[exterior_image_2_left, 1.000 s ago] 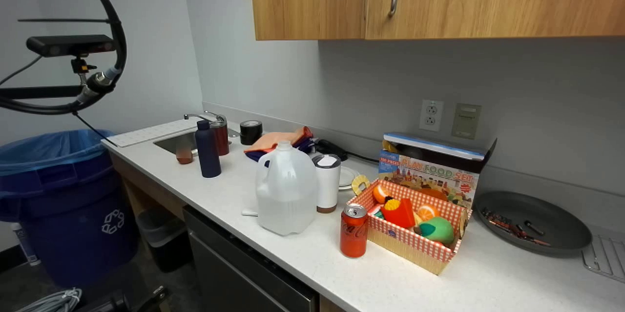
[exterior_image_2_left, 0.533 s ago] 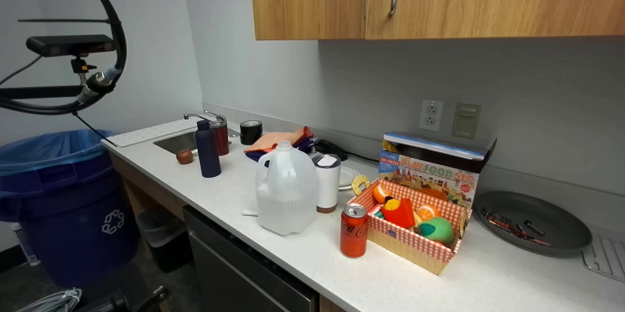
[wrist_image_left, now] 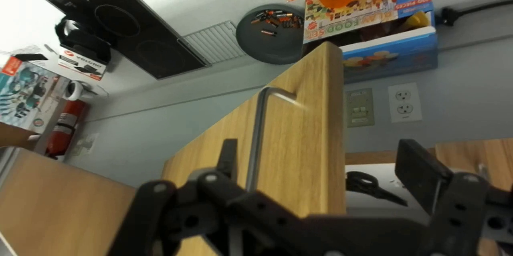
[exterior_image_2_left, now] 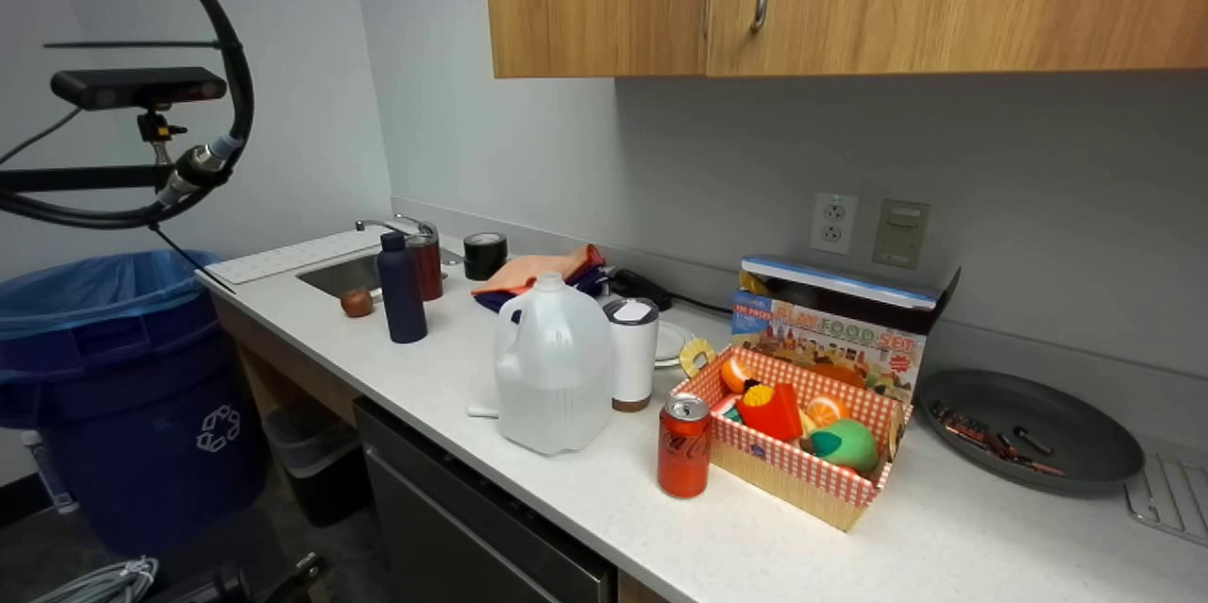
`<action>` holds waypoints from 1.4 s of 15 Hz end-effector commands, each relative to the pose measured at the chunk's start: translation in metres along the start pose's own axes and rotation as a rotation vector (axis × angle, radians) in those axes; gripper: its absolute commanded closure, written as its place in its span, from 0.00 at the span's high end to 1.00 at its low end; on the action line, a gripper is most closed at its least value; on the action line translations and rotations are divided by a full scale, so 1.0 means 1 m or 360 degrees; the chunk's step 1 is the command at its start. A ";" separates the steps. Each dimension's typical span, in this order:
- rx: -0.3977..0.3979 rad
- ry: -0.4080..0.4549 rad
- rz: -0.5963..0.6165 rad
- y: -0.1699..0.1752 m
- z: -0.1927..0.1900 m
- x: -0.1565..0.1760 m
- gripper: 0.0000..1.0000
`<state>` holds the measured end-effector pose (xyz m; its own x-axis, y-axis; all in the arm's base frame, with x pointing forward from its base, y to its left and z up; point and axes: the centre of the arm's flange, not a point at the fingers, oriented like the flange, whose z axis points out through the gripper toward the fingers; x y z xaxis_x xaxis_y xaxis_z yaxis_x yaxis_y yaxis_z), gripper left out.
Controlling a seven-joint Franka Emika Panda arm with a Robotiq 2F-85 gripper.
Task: Open the top right cabinet door
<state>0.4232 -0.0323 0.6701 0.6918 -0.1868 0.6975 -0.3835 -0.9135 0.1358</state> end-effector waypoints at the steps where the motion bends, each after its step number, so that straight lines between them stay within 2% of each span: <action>1: -0.0114 0.0105 0.0140 0.000 -0.007 0.009 1.00; 6: -0.0120 0.0211 0.0205 -0.004 -0.005 0.031 1.00; 12: -0.0199 0.0289 0.0300 0.005 0.009 0.054 1.00; 17: -0.0261 0.0293 0.0367 0.009 0.019 0.056 1.00; 21: -0.0366 0.0285 0.0430 0.017 0.019 0.048 1.00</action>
<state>0.4590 -0.0509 0.6913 0.4714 -0.2982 0.8300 -0.6140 -0.7865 0.0662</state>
